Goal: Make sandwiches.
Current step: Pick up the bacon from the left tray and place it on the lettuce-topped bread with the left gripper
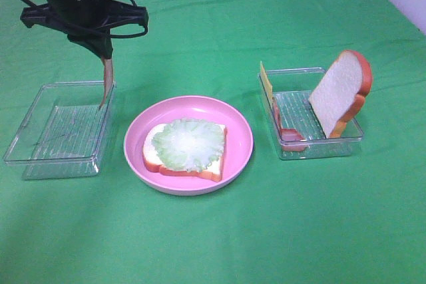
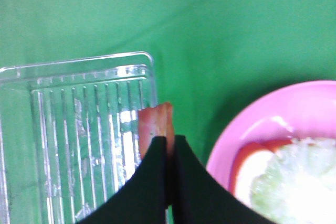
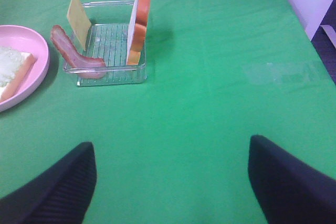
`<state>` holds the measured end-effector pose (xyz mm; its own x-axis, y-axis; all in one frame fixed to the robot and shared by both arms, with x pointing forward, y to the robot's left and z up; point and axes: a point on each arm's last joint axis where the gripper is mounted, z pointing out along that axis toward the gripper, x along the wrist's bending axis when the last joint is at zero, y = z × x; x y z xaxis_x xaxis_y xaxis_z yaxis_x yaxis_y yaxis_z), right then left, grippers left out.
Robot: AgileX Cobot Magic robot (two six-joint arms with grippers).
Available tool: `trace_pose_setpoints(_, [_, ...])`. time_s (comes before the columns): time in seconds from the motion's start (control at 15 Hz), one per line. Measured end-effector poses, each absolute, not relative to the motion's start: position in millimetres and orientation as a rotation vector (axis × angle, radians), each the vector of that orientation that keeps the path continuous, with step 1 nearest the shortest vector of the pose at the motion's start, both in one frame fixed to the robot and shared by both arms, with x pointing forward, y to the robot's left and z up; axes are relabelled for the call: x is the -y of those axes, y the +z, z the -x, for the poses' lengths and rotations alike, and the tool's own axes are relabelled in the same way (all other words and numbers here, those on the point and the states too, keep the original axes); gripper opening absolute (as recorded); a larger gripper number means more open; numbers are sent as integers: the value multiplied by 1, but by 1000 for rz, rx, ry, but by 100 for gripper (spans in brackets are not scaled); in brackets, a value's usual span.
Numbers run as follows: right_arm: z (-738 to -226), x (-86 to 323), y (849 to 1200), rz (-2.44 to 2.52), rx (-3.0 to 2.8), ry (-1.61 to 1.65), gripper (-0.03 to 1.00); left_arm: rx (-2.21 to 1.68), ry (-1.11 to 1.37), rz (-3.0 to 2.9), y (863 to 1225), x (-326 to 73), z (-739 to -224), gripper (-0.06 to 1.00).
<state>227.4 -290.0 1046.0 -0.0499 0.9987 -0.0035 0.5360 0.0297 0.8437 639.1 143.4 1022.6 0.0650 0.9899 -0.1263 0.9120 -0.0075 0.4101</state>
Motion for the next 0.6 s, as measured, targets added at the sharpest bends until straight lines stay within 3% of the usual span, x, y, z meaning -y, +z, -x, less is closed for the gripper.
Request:
trace_pose_setpoints(0.33, [-227,290,1046,-1577,-1660,908,75,-1708,-110,-1913,1028,-101,-624,0])
trace_pose_setpoints(0.6, [-227,290,1046,-1577,-1660,908,75,-1592,-226,-1992,1008,-51,-606,0])
